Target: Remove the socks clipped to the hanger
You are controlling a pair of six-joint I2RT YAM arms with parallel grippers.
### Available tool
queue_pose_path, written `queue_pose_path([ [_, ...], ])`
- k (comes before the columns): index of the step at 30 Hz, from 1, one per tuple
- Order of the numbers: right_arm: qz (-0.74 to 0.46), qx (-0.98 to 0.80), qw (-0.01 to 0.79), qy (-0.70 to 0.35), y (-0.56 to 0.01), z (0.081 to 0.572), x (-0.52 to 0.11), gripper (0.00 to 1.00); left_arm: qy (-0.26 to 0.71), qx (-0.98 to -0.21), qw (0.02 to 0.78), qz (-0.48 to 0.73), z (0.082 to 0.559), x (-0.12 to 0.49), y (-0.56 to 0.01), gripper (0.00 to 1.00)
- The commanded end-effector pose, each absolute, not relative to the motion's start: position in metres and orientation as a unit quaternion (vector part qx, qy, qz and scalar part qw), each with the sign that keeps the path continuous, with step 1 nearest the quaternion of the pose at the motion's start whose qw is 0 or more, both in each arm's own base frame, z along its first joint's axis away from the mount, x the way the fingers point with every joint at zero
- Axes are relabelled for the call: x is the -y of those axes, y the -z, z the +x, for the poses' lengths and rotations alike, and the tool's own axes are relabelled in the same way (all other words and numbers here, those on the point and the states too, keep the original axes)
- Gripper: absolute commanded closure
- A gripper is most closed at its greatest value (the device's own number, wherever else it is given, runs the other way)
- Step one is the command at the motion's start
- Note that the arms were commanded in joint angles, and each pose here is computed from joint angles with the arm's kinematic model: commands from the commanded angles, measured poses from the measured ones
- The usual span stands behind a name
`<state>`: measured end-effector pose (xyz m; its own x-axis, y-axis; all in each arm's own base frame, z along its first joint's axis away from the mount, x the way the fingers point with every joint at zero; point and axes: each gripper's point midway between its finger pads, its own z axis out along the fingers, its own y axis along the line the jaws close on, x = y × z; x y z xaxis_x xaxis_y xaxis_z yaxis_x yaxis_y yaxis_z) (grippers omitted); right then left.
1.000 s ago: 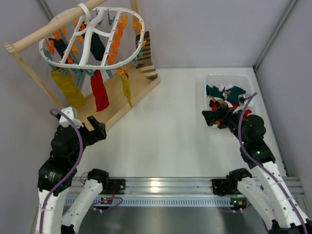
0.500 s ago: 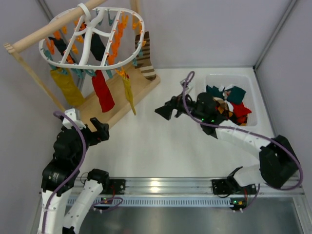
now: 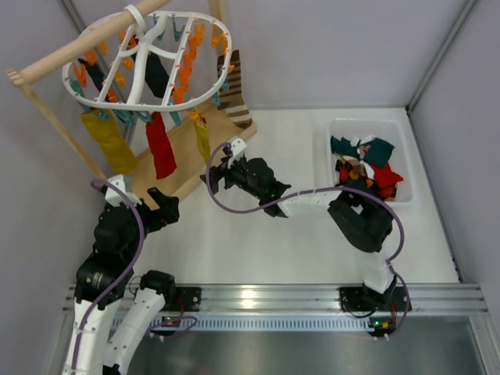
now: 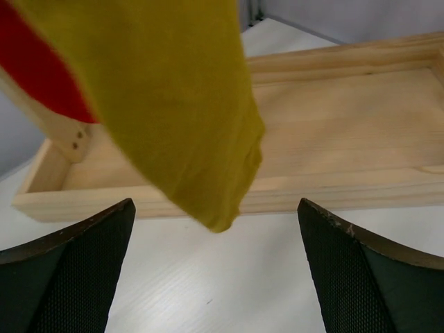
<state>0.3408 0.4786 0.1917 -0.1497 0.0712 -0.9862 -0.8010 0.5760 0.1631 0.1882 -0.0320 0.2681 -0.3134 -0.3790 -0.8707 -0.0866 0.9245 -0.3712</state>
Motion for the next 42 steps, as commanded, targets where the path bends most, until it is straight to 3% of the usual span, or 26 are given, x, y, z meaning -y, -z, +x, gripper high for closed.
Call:
queue_pose_path([
  [1, -0.229, -0.616, 0.673, -0.338, -0.226, 0.372, -0.487, 0.05, 0.145, -0.778, 0.593, -0.152, 0.194, 0.034, -0.282, 0.01],
  [4, -0.224, -0.618, 0.677, -0.33, -0.219, 0.38, -0.496, 0.15, 0.146, -0.777, 0.593, -0.151, 0.195, 0.035, -0.283, 0.01],
  [6, -0.225, -0.607, 0.683, -0.338, -0.224, 0.382, -0.501, 0.27, 0.15, -0.779, 0.591, -0.145, 0.195, 0.037, -0.282, 0.01],
  [7, -0.229, -0.603, 0.685, -0.338, -0.223, 0.381, -0.502, 0.4, 0.153, -0.779, 0.591, -0.142, 0.195, 0.039, -0.283, 0.01],
  [10, -0.223, -0.584, 0.699, -0.348, -0.235, 0.376, -0.498, 0.65, 0.161, -0.78, 0.59, -0.128, 0.195, 0.043, -0.285, 0.01],
  [11, -0.225, -0.587, 0.696, -0.347, -0.228, 0.37, -0.495, 0.8, 0.163, -0.782, 0.591, -0.116, 0.194, 0.046, -0.287, 0.01],
  [14, -0.224, -0.573, 0.706, -0.351, -0.236, 0.355, -0.486, 0.84, 0.178, -0.772, 0.599, -0.114, 0.193, 0.049, -0.308, 0.01],
  [18, -0.208, -0.566, 0.718, -0.349, -0.246, 0.332, -0.474, 0.97, 0.229, -0.764, 0.595, -0.098, 0.201, 0.07, -0.352, 0.01],
  [30, -0.179, -0.591, 0.733, -0.285, -0.26, 0.273, -0.459, 1.0, 0.266, -0.747, 0.605, -0.066, 0.249, 0.098, -0.457, 0.01],
  [36, -0.194, -0.594, 0.733, -0.268, -0.262, 0.258, -0.474, 1.0, 0.18, -0.758, 0.619, -0.093, 0.279, 0.081, -0.465, 0.01],
  [42, -0.195, -0.604, 0.728, -0.26, -0.257, 0.25, -0.48, 1.0, 0.042, -0.773, 0.628, -0.074, 0.281, 0.121, -0.451, 0.01],
])
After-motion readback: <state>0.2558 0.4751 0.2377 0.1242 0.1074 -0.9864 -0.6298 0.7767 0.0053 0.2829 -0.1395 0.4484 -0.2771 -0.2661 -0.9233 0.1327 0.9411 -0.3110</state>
